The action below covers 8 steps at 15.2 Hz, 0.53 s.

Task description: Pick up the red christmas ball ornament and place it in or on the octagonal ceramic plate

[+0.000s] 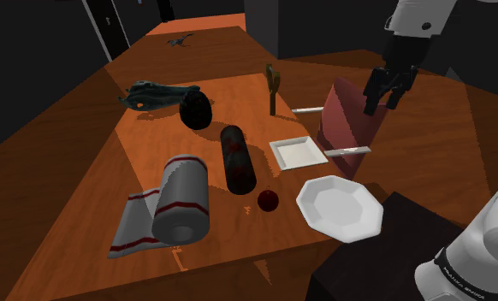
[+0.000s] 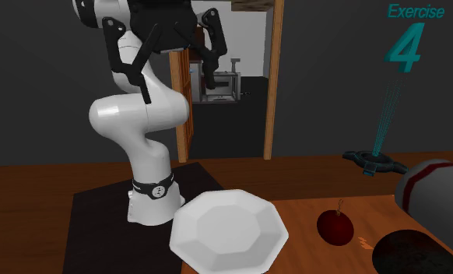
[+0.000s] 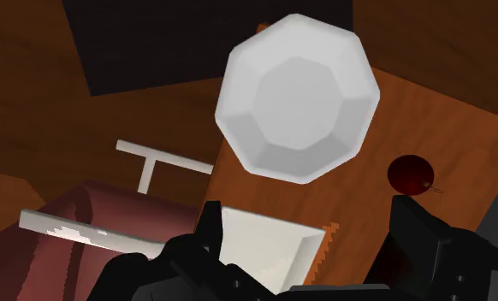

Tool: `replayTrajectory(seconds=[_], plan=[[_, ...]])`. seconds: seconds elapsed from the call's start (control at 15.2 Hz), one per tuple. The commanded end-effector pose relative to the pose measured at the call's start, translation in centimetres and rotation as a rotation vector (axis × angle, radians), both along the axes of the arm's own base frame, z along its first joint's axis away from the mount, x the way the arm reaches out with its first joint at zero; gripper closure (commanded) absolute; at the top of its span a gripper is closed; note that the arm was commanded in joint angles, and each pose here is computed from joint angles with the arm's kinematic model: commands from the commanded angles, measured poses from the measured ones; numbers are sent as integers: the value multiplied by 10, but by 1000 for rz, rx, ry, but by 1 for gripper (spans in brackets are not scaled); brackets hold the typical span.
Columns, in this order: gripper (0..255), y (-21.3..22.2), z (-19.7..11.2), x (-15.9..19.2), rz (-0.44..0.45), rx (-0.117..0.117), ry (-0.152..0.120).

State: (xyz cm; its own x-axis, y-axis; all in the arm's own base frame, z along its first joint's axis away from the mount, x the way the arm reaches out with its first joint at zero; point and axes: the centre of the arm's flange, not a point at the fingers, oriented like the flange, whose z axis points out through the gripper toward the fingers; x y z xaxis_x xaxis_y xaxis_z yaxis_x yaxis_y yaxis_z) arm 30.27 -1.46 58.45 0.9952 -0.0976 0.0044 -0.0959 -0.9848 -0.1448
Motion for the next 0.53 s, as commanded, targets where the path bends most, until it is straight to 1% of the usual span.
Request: replayTrajectory(seconds=[0.0,0.46], plan=[[0,0,0,0,0,0,0],[0,78,-46,49,-57,-53,77]])
